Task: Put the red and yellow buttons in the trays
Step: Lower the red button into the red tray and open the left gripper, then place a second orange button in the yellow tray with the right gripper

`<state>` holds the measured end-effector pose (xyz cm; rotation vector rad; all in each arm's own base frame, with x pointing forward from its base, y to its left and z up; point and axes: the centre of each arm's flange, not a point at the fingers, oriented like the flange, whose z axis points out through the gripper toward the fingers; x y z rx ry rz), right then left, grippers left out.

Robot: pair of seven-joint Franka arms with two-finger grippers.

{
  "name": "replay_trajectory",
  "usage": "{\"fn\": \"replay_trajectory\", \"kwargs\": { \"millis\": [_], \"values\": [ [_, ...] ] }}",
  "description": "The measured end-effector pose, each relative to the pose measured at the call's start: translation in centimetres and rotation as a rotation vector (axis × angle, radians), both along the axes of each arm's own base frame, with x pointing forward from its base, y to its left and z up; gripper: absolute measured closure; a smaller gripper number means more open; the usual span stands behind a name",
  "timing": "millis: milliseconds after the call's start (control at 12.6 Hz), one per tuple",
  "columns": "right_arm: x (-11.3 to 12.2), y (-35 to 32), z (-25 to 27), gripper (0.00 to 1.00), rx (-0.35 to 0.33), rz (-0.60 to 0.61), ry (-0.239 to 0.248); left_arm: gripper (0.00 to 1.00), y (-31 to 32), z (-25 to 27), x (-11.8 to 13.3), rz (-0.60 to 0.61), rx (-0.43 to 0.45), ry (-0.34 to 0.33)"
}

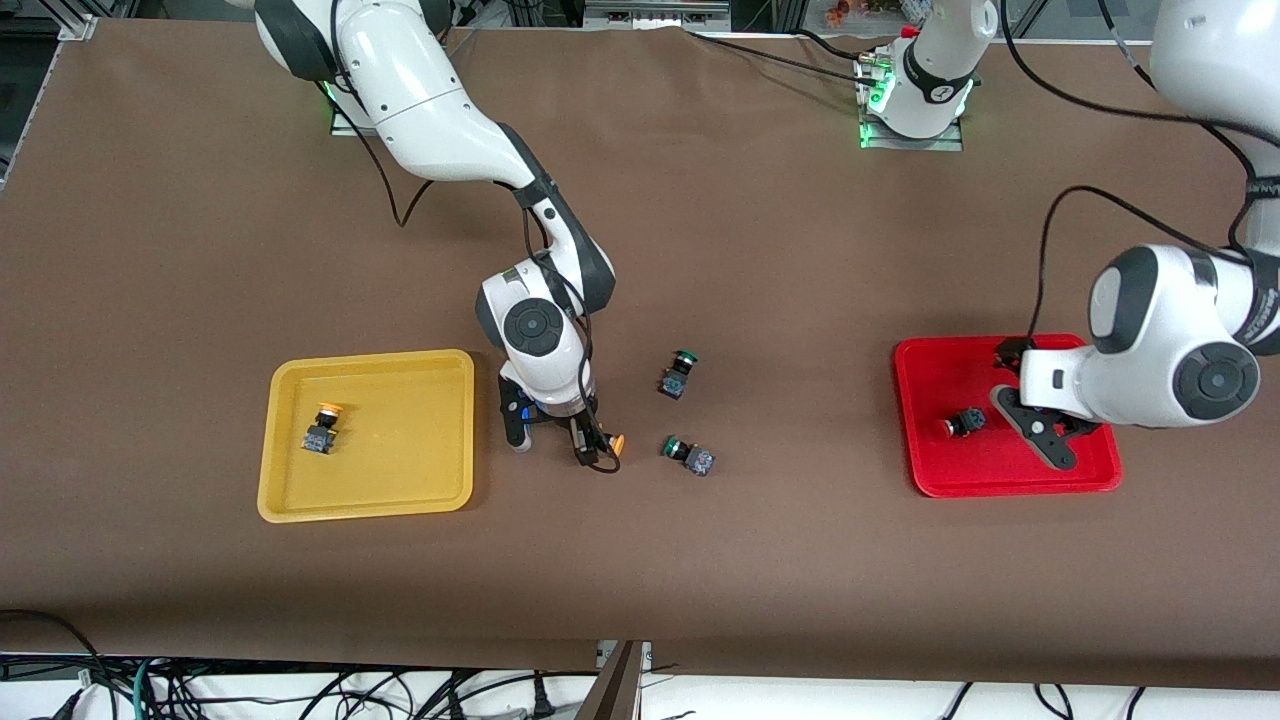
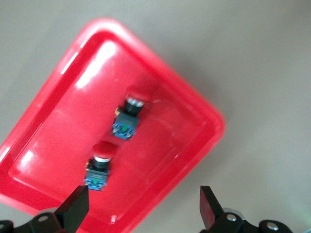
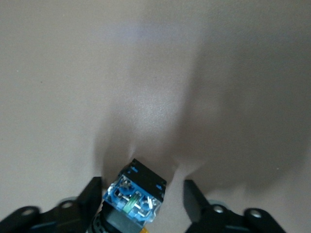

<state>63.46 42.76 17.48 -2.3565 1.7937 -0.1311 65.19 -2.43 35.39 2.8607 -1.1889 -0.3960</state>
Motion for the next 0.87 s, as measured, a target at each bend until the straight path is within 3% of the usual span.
{"fn": "replay_trajectory", "kwargs": {
  "millis": [79,238,396,634,871],
  "values": [
    [0.1,0.1,0.2,0.46,-0.001,0.019,-0.004,0.00,-1.9,1.4,-0.3,0.046,0.013,-0.018],
    [0.2,0.2,0.5,0.49,-0.008,0.070,-0.010,0.00,-4.7,2.6,-1.0,0.171,0.042,-0.024],
    [0.3,-0.1,1.1,0.49,-0.040,0.185,0.014,0.00,-7.8,2.8,-1.8,0.323,0.079,-0.017],
    [1.6,-3.5,4.5,0.49,-0.093,0.483,0.115,0.00,-12.8,3.0,-3.2,0.416,0.121,-0.012],
    [3.4,-9.7,7.0,0.50,-0.107,0.755,0.220,0.00,-12.8,5.4,-2.1,0.446,0.110,-0.059]
  ]
}}
